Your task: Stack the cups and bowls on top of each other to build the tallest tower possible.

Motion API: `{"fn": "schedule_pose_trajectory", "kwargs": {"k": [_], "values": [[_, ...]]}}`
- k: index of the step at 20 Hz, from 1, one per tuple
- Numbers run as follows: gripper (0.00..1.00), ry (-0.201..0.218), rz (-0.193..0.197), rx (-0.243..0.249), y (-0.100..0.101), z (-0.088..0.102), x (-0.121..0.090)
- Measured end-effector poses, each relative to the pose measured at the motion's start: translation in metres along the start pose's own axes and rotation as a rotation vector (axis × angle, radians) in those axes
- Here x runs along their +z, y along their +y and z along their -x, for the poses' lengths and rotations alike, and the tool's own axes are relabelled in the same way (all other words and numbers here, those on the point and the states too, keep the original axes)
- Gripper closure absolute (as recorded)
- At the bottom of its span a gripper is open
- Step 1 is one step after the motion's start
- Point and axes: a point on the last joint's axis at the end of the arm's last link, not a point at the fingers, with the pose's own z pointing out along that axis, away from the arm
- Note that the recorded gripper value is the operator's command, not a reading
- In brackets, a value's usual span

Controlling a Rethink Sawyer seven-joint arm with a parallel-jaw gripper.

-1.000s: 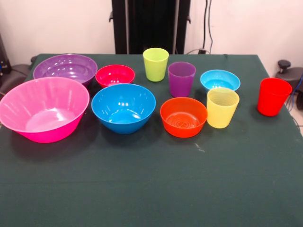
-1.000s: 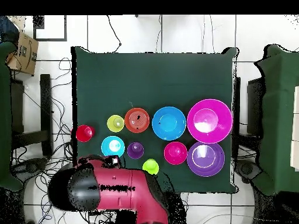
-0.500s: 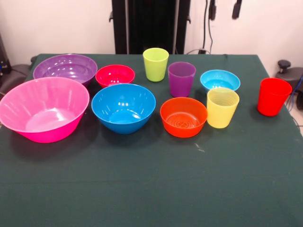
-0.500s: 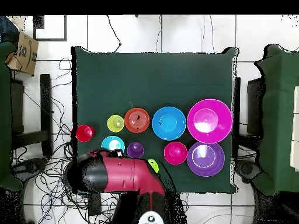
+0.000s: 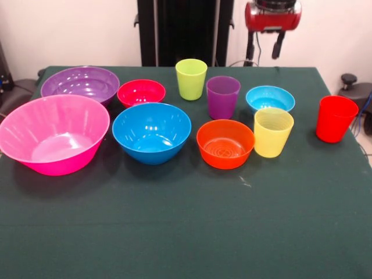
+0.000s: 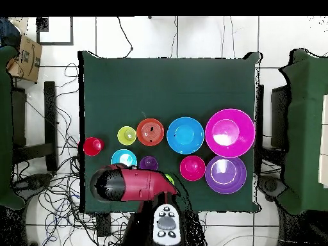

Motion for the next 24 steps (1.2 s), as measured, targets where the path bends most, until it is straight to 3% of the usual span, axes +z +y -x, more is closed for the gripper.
{"fn": "schedule_pose_trajectory", "kwargs": {"k": [2,10,24], "values": [[0.00,0.004,-0.001,0.001,0.000,-0.003,0.015],[0.00,0.036,0.000,0.002,0.000,-0.010,0.039],[0.00,0.022,-0.010,0.011,-0.007,0.000,0.030]]}}
